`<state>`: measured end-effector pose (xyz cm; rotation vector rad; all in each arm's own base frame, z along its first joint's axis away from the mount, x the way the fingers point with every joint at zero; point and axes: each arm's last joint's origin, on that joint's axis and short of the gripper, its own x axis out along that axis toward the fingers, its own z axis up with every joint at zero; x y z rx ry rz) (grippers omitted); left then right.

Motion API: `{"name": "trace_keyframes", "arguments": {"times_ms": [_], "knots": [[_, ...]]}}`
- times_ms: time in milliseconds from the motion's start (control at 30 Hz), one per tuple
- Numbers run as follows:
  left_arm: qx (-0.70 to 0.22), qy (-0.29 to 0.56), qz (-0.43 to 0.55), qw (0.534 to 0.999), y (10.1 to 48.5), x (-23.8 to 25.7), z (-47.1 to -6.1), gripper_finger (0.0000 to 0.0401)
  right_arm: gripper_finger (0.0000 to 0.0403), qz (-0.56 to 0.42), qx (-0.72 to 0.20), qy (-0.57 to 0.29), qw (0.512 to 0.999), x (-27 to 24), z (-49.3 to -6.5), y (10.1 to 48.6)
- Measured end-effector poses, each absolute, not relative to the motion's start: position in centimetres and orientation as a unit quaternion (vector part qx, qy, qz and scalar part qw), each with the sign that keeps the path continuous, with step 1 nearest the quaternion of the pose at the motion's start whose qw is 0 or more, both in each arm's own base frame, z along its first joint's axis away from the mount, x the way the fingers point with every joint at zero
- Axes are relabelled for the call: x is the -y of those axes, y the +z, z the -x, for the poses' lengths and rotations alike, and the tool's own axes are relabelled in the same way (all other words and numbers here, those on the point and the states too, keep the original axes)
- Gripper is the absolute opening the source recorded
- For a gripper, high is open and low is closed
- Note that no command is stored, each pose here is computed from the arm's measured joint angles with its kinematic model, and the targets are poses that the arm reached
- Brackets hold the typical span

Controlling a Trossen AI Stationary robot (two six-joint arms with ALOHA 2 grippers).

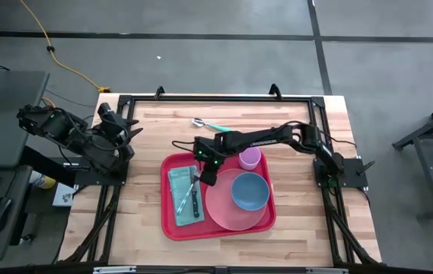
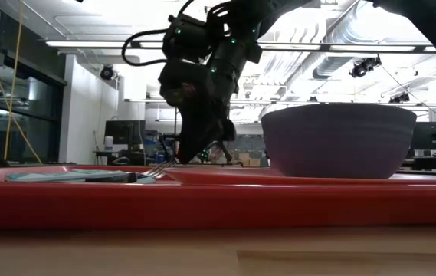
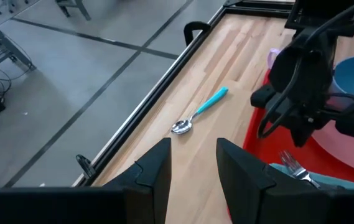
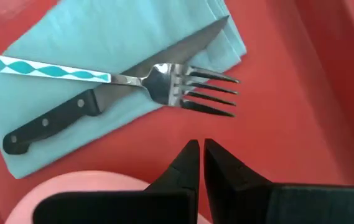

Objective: Set up tray
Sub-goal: Put the blue fork on the blue napkin to the left of the black knife

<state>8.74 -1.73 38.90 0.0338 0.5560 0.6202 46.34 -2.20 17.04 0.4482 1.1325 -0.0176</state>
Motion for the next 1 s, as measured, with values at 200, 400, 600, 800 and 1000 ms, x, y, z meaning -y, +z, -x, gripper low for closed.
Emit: {"name": "trace_keyframes", "arguments": {"times_ms": [200, 400, 600, 800, 1000], "knots": [[-0.267, 0.3, -0.015, 0.915, 39.0, 1.6, -8.5, 0.0156, 0.0, -0.213, -0.541, -0.017, 0.814, 2.9, -46.3, 16.4], [-0.268, 0.298, -0.017, 0.916, 39.0, 1.6, -8.4, 0.0156, 0.0, -0.212, -0.538, -0.017, 0.816, 3.0, -46.5, 15.9], [-0.272, 0.294, -0.022, 0.916, 39.0, 1.6, -8.4, 0.0156, 0.0, -0.211, -0.534, -0.017, 0.818, 3.1, -46.6, 15.8], [-0.273, 0.291, -0.02, 0.916, 39.0, 1.6, -8.4, 0.0156, 0.0, -0.205, -0.533, -0.019, 0.821, 3.4, -46.6, 15.8], [-0.274, 0.29, -0.019, 0.917, 39.0, 1.6, -8.5, 0.0156, 0.0, -0.201, -0.53, -0.023, 0.824, 3.6, -46.6, 15.6]]}}
